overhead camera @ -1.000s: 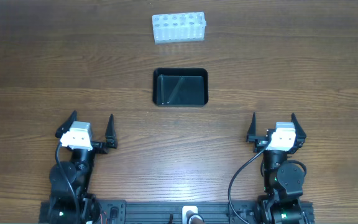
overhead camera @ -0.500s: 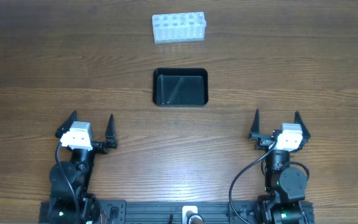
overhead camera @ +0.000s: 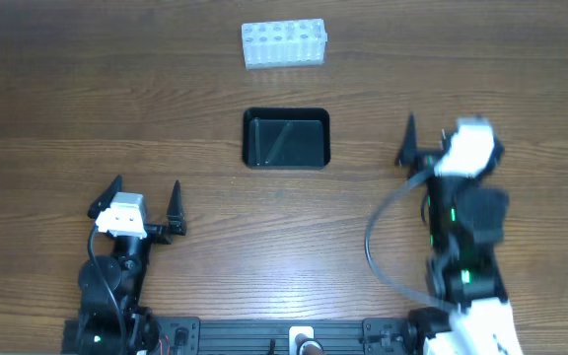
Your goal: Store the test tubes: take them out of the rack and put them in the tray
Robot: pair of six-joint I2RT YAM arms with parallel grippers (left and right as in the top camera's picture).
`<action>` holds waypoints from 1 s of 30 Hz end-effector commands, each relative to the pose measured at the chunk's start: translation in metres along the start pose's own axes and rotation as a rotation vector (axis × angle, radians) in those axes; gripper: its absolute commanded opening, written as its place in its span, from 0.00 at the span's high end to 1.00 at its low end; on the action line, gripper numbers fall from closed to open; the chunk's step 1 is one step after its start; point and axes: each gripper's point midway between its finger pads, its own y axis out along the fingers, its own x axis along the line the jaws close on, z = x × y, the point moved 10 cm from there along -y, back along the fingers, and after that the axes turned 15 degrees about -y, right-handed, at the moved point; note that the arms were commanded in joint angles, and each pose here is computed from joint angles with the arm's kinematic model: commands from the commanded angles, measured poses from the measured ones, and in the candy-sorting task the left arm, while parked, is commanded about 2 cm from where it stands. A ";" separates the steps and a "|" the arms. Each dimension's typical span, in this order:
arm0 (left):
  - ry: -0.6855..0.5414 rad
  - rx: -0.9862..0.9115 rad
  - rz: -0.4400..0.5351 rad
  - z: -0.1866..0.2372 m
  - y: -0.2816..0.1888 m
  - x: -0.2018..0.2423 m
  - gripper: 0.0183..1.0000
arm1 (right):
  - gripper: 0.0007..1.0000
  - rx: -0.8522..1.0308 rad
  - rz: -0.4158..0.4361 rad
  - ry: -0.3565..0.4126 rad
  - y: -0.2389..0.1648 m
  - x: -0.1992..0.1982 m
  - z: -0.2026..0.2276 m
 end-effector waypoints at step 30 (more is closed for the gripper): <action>0.011 -0.001 0.009 0.001 0.000 0.000 0.00 | 0.01 0.420 -0.500 0.027 0.244 0.195 -0.046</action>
